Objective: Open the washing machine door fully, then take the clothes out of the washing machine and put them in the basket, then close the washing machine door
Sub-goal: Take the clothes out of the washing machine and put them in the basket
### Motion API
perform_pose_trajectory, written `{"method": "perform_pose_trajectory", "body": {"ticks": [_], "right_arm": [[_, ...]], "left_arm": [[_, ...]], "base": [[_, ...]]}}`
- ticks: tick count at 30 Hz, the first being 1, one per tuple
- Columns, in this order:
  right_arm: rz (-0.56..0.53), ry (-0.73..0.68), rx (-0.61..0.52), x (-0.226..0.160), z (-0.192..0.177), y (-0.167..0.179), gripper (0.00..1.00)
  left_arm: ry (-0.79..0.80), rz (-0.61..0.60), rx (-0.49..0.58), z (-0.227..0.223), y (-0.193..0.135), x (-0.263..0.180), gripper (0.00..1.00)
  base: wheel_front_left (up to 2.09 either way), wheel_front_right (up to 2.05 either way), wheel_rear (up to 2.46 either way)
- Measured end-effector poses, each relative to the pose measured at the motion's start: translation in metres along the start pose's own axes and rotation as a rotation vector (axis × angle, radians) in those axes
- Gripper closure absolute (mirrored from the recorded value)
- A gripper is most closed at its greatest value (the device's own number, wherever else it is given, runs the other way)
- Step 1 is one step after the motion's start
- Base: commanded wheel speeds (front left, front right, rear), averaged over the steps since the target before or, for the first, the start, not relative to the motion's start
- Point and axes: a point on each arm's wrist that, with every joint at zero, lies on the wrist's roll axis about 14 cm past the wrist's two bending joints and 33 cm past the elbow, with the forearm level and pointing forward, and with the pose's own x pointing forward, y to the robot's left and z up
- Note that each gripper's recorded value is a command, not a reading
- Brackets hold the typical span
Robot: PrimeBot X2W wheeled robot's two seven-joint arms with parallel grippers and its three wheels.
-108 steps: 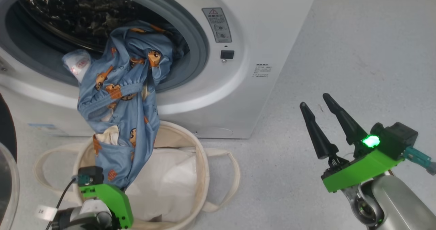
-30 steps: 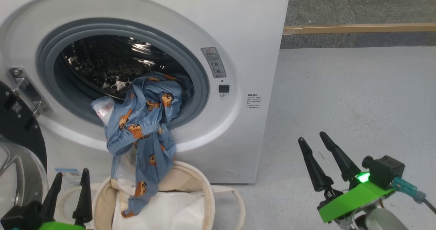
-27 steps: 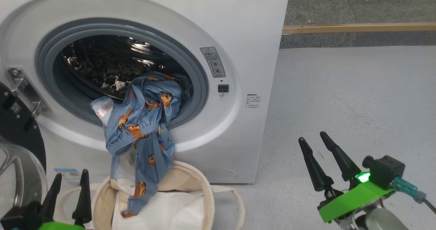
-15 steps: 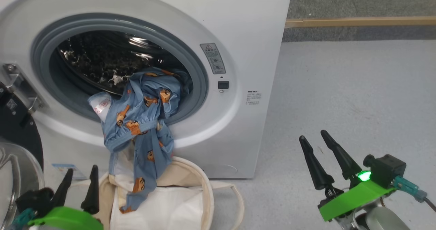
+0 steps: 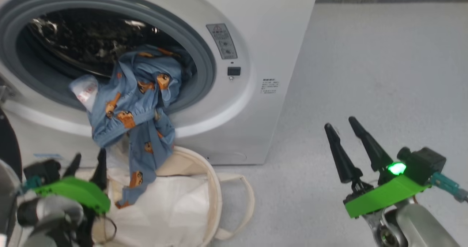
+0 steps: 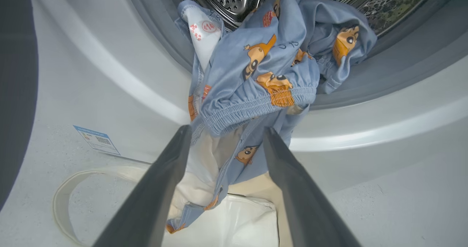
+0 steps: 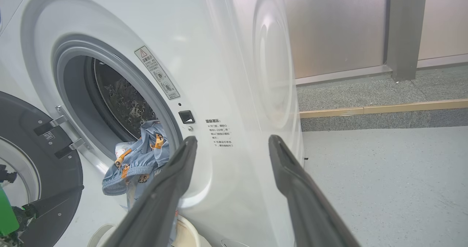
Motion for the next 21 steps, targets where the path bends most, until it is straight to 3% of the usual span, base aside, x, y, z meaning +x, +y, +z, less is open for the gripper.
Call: {"method": "perform_pose_trajectory", "body": {"ticks": [20, 21], "right_arm": [[-0.044, 0.095, -0.02, 0.03, -0.039, -0.029, 0.0], [-0.044, 0.096, -0.019, 0.03, -0.04, -0.03, 0.0]], "left_arm": [[0.1, -0.013, -0.05, -0.022, -0.004, 0.084, 0.0], [0.105, -0.017, -0.047, -0.024, -0.005, 0.084, 0.17]], "base": [[0.0, 0.0, 0.0], [0.0, 0.0, 0.0]]}}
